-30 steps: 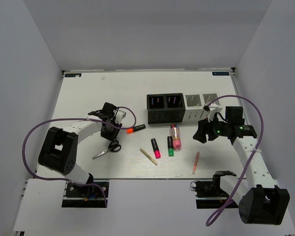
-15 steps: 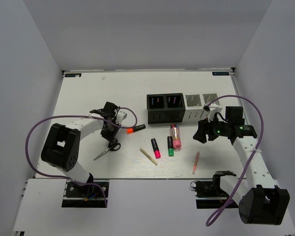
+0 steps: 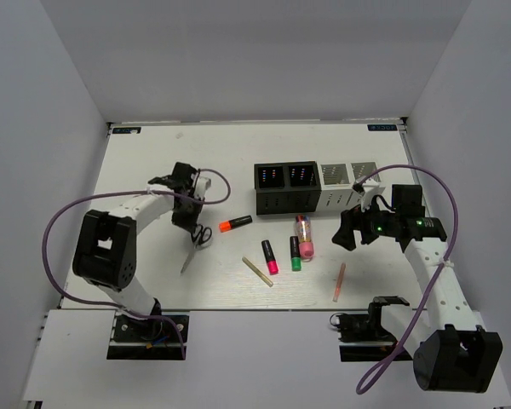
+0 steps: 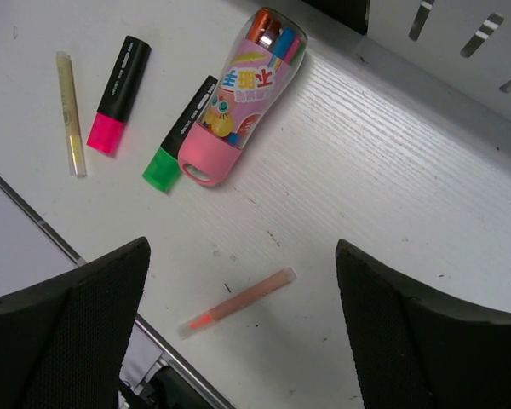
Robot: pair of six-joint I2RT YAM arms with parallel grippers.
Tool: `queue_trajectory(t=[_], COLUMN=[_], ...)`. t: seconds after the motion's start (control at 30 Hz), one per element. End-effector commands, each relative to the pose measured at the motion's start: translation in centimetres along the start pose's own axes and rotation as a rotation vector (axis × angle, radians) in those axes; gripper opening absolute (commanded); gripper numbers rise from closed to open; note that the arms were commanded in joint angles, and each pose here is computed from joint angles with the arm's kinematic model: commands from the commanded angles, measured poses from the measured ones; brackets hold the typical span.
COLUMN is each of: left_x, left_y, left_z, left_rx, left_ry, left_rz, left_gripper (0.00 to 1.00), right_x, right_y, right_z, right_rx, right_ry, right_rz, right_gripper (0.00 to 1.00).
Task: Sort the stationery into containers
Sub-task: Pick up the scissors from the center of the board, then place the scissors in the storage box.
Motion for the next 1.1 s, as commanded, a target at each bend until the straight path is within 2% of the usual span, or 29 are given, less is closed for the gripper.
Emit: queue_trajectory(t=[0.0,0.03,0.07,0.1,0.17,0.2,0.23,0.3,0.37,0.4,0.43,0.5,0.57,0.6,0.77,0.93,1.03,1.07], left_x=[6.6,7.4,9.0,10.3,11.8,13.2,13.6,14.3,15.3,14.9,15.7,14.5,15.5,14.1,13.6,9.7,6.9,6.8], left_y=[-0.1,-0.5,-1.1,-1.9,-3.5,-4.5,-5.5,-6.5,-7.8,-7.6,-8.1,-8.4,-9.0,-8.9,-9.6,-9.9,-10.1,-10.2], left_z=[-6.2,-7.2,-8.4,-10.3,-11.8,-13.4,-14.5,-16.2,-18.4,-18.9,-20.1,-20.9,-22.2,-22.9,-25.7,-26.8,-25.9,-25.7], left_rx=[0.109,0.112,0.109,0.136,0.113,0.120,0.098,0.085,0.064,0.080,0.049,0.058,0.041,0.051,0.020,-0.034,-0.048,-0.047], left_ry=[-0.371,-0.436,-0.514,-0.619,-0.703,-0.783,-0.835,-0.924,-1.050,-1.075,-1.189,-1.220,-1.303,-1.283,-1.324,-1.300,-1.242,-1.249], left_rz=[0.025,0.040,0.093,0.131,0.204,0.240,0.264,0.285,0.299,0.261,0.252,0.212,0.204,0.197,0.148,0.041,0.016,0.011], left_gripper=[0.00,0.00,0.00,0.00,0.00,0.00,0.00,0.00,0.00,0.00,0.00,0.00,0.00,0.00,0.00,0.00,0.00,0.02], right_x=[0.7,0.6,0.5,0.4,0.3,0.2,0.2,0.1,0.2,0.1,0.1,0.1,0.0,0.0,-0.2,-0.2,-0.1,-0.2], right_y=[0.6,0.6,0.6,0.6,0.5,0.6,0.6,0.5,0.5,0.6,0.5,0.5,0.5,0.5,0.4,0.3,0.3,0.2], right_z=[-1.1,-1.0,-1.0,-1.0,-0.9,-0.9,-0.9,-0.8,-0.9,-0.9,-0.9,-0.9,-0.7,-0.7,-0.6,-0.6,-0.7,-0.7], right_rx=[0.059,0.059,0.058,0.055,0.050,0.052,0.048,0.046,0.047,0.049,0.047,0.044,0.041,0.041,0.038,0.037,0.041,0.038], right_ry=[-0.040,-0.034,-0.034,-0.032,-0.029,-0.031,-0.025,-0.024,-0.029,-0.026,-0.025,-0.026,-0.019,-0.019,-0.007,-0.005,-0.009,-0.008], right_rz=[-0.042,-0.049,-0.059,-0.063,-0.069,-0.073,-0.077,-0.076,-0.073,-0.075,-0.074,-0.075,-0.080,-0.081,-0.086,-0.087,-0.087,-0.082], right_gripper=[0.66,0.41,0.12,0.00,0.00,0.04,0.36,0.43,0.45,0.46,0.46,0.46,0.46,0.46,0.46,0.46,0.56,0.56])
Point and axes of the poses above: each gripper's point midway between its finger pads, its own x axis back along the fingers, its own y axis along the line the jaws close on, z = x × y, the point moved 9 cm from there along x, back along the fingers, and after that the axes turned 9 degrees about -x, right-handed, at the moved point
